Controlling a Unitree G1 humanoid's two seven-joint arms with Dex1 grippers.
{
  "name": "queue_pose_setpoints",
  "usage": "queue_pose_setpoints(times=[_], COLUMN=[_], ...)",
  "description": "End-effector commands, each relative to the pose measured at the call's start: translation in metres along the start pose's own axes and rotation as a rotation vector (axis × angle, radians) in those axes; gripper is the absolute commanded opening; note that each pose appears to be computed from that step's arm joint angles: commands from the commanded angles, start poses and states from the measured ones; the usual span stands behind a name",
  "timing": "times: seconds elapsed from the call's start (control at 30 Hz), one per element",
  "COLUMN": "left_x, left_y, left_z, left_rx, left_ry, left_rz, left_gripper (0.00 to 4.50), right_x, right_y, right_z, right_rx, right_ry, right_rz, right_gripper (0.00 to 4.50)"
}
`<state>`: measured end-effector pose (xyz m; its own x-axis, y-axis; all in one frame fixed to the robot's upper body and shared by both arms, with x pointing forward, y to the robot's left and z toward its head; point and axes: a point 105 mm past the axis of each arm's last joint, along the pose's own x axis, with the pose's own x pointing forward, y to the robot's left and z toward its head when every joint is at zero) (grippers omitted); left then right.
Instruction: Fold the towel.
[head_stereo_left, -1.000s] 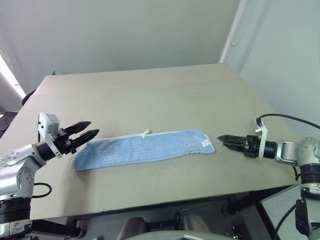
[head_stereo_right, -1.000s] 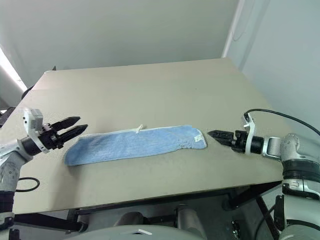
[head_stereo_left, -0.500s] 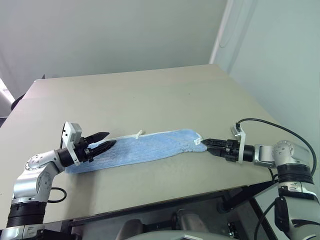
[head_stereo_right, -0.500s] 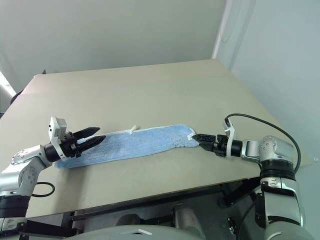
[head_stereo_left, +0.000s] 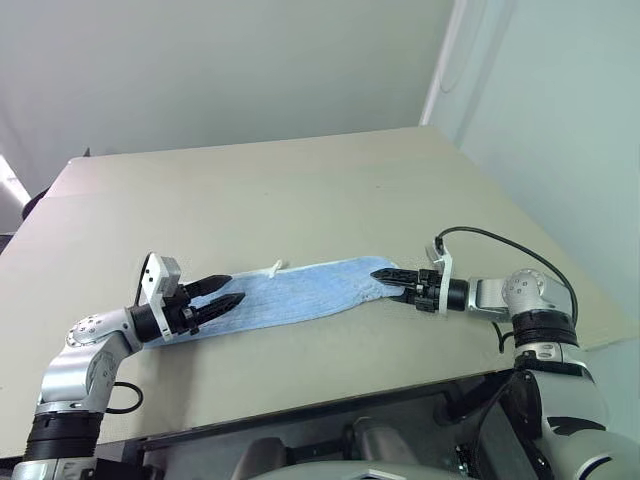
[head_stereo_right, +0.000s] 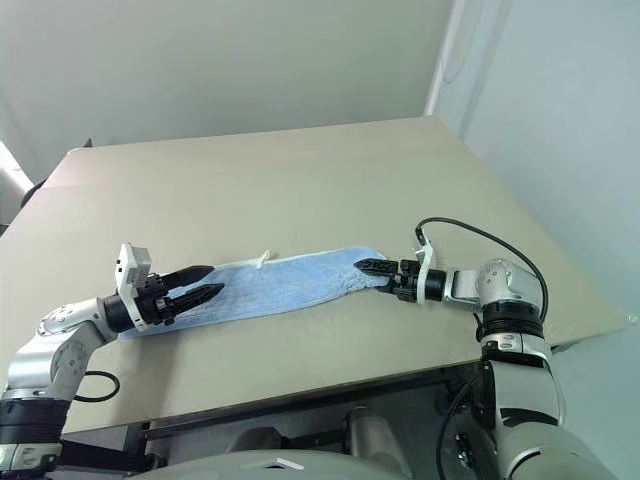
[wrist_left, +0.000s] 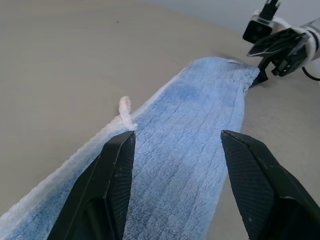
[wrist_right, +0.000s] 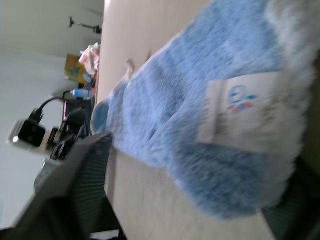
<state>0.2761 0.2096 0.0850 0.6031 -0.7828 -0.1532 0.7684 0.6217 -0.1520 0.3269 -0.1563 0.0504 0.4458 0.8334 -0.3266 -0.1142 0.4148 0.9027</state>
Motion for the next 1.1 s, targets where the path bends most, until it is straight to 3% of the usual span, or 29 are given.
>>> queue_pose_setpoints(times=[0.03, 0.27, 0.3, 0.6, 0.67, 0.77, 0.9, 1.1], left_x=[-0.002, -0.001, -0.001, 0.003, 0.003, 0.003, 0.003, 0.006], left_y=[0.000, 0.000, 0.001, 0.005, 0.006, 0.008, 0.008, 0.006], left_z=[0.007, 0.005, 0.004, 0.005, 0.005, 0.007, 0.006, 0.003], left_rx=[0.057, 0.062, 0.063, 0.073, 0.079, 0.073, 0.068, 0.057], left_ry=[-0.003, 0.007, 0.007, 0.020, 0.023, 0.009, 0.008, 0.007], left_rz=[0.003, 0.007, 0.007, 0.006, 0.009, 0.018, 0.022, 0.020], left_gripper=[2.87, 2.87, 2.87, 2.87, 2.87, 2.87, 2.87, 2.87], right_x=[-0.010, -0.034, -0.037, -0.088, -0.105, -0.120, -0.104, -0.051], right_y=[0.007, 0.012, 0.014, 0.019, 0.008, 0.019, 0.061, 0.110], right_z=[0.021, 0.031, 0.031, 0.033, 0.033, 0.040, 0.047, 0.009], right_rx=[-0.041, -0.099, -0.111, -0.314, -0.468, -0.750, -0.998, -1.188], right_ry=[-0.079, -0.136, -0.136, -0.112, -0.058, 0.002, -0.012, 0.112], right_rz=[0.005, 0.009, 0.015, -0.088, -0.222, -0.290, -0.191, 0.088], right_gripper=[2.78, 0.24, 0.04, 0.04, 0.04, 0.04, 0.04, 0.04])
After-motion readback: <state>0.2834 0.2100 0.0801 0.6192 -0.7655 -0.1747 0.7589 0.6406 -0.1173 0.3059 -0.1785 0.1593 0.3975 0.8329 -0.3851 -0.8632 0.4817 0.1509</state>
